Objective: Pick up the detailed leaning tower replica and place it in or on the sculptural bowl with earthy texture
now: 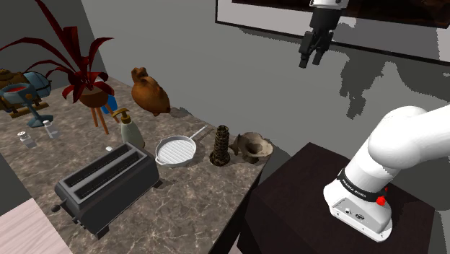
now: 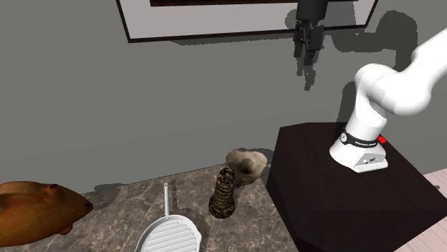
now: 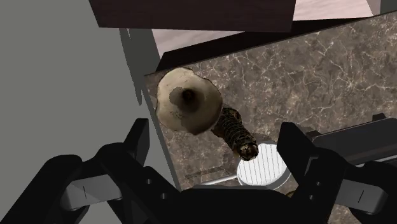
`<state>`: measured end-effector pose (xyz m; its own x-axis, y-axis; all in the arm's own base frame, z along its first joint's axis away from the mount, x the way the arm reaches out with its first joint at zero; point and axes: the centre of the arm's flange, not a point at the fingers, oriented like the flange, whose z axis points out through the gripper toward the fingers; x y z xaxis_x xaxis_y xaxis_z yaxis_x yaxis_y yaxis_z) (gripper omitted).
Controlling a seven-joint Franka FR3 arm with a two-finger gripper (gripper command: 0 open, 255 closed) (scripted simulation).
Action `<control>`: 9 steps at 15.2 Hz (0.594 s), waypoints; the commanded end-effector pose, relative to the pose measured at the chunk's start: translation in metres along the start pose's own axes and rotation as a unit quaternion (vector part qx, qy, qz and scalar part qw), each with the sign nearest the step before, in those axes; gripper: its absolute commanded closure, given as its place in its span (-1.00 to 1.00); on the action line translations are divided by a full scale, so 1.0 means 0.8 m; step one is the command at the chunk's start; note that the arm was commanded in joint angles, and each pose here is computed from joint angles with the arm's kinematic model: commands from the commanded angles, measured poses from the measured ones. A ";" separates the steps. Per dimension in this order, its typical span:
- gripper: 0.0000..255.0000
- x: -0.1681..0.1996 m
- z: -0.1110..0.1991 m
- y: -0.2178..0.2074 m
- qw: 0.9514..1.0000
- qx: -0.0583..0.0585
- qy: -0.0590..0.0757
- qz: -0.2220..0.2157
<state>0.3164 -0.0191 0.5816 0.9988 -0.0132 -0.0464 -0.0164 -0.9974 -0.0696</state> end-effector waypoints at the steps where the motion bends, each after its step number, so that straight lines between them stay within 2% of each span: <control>1: -1.00 0.000 0.000 0.000 1.000 0.000 0.000 0.000; 9: -1.00 0.056 0.106 -0.049 1.000 -0.004 0.018 0.011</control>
<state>0.3512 0.0201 0.5090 0.9992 -0.0343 -0.0181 -0.0354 -0.9974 -0.0624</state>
